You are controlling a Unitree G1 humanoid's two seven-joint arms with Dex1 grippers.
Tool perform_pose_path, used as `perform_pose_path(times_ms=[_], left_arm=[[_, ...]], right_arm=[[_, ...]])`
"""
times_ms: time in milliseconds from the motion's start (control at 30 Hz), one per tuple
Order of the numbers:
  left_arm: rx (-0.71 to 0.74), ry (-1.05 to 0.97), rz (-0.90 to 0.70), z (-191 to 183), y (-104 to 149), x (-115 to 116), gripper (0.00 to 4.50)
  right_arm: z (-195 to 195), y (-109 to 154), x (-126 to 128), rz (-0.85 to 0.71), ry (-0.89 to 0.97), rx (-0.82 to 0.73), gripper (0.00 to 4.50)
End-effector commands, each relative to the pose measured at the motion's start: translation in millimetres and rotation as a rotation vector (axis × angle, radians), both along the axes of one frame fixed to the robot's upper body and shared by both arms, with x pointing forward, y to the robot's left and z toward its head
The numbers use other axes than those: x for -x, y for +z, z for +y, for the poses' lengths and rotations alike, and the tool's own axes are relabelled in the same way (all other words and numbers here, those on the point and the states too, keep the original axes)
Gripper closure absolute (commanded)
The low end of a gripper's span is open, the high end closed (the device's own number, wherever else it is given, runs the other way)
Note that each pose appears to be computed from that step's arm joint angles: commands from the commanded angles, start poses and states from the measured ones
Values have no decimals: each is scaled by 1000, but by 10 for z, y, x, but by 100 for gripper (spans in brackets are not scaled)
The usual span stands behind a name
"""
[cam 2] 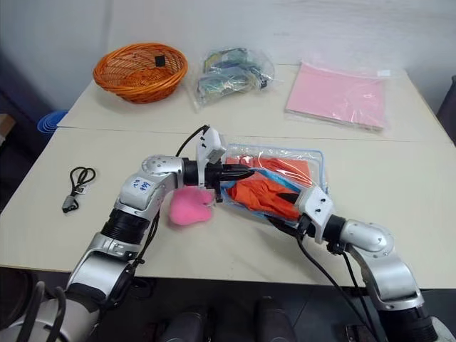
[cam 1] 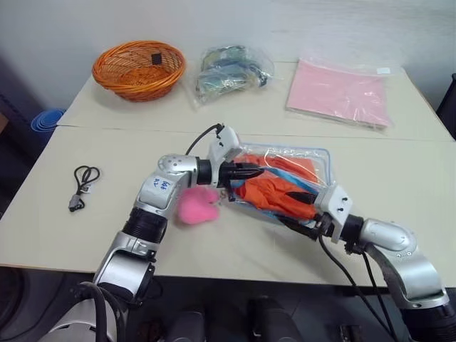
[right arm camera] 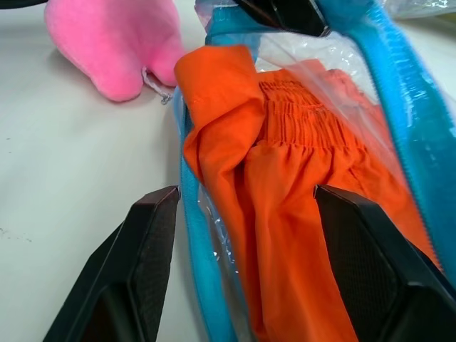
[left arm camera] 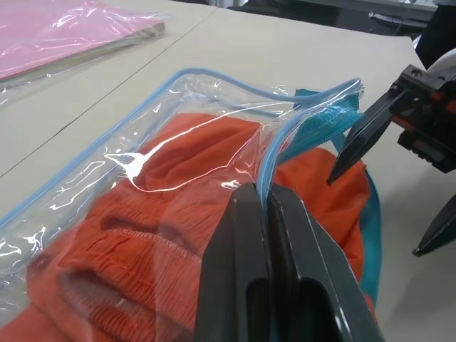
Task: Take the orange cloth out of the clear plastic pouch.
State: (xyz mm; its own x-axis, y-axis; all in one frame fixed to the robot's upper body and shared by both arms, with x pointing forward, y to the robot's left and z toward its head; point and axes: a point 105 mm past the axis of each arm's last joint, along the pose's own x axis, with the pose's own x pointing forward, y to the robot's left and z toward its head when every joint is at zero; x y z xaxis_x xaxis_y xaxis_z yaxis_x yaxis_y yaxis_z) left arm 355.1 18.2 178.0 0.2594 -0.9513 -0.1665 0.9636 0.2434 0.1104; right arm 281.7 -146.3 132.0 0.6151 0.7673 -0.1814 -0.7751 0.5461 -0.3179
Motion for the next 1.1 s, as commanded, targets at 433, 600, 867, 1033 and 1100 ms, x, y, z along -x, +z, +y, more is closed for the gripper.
perform_pose_path(times_ms=[433,600,867,1033,1100], left_arm=[[4,-29,-49,-32,94,62,450],[6,-22,-45,-22,83,60,450],[16,-5,-28,-15,68,49,450],[1,41,7,14,-2,-17,450],[-14,64,21,38,-52,-50,450]], right_arm=[[79,-97,-350,-43,-103,87,148],[98,-101,-317,-35,-73,105,273],[153,3,-258,-28,-30,49,447],[203,334,110,1,194,-163,447],[193,461,304,22,284,-216,447]])
